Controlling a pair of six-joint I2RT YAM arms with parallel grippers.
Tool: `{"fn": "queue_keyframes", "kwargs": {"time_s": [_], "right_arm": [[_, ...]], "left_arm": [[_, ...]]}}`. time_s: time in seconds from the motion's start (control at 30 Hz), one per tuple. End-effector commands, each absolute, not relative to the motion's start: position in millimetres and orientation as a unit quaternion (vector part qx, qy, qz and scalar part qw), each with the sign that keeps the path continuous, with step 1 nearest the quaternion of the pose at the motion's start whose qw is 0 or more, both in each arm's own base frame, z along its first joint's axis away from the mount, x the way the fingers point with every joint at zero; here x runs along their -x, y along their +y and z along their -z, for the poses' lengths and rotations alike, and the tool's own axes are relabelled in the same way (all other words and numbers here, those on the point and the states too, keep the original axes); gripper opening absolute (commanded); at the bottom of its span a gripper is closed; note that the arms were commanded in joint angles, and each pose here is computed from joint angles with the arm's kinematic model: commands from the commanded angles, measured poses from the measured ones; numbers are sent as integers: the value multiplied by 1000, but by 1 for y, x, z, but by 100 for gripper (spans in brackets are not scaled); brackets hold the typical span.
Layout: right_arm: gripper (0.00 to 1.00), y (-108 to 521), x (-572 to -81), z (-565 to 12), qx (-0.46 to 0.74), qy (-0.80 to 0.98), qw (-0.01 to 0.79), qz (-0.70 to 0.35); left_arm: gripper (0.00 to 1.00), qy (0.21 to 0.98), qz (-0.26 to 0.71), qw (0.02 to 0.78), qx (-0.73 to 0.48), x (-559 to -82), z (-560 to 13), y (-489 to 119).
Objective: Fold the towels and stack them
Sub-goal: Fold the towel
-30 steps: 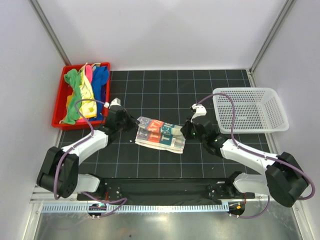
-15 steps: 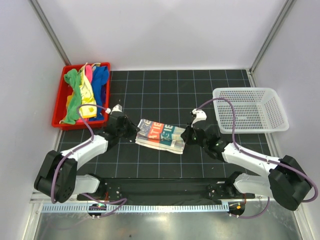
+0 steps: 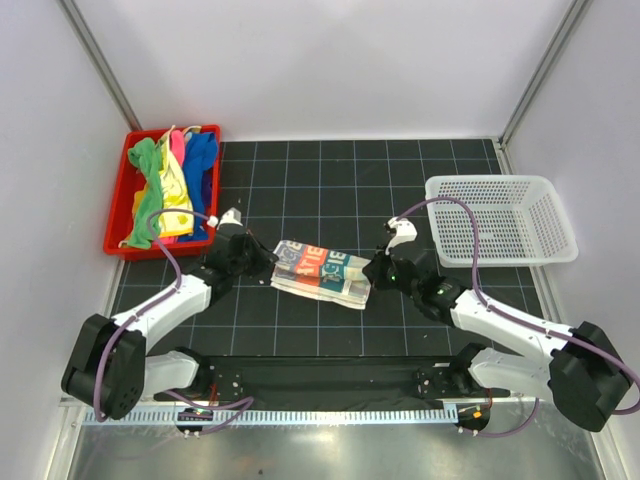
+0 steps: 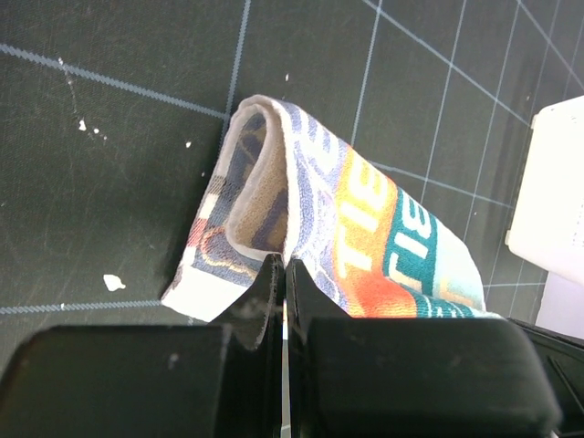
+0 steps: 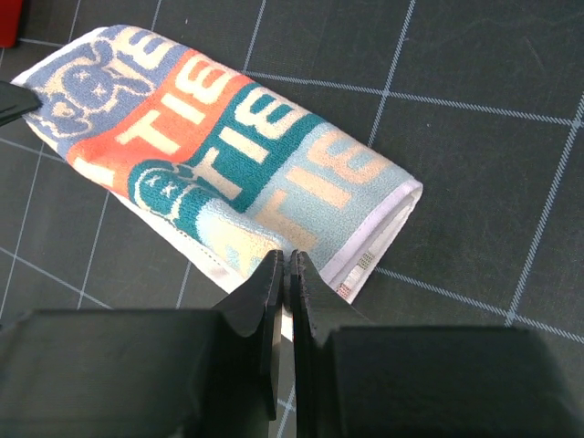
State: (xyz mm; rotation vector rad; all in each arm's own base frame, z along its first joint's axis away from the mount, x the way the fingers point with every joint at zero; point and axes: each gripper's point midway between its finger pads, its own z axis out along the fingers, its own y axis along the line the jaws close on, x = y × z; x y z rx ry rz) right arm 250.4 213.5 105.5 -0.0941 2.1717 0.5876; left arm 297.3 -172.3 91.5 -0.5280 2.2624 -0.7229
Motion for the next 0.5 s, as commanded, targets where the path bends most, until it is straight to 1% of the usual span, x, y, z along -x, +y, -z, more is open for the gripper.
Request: {"fn": "queue_keyframes", "kwargs": {"time_s": [0.0, 0.3, 0.47], "right_arm": [[8, 222, -256, -134, 38, 852, 454, -256], [8, 221, -246, -114, 35, 862, 436, -256], [8, 222, -241, -98, 28, 868, 422, -261]], "left_arm": [[0, 867, 283, 360, 195, -300, -105, -173], [0, 872, 276, 353, 196, -293, -94, -170], [0, 881, 269, 336, 197, -284, -75, -168]]}}
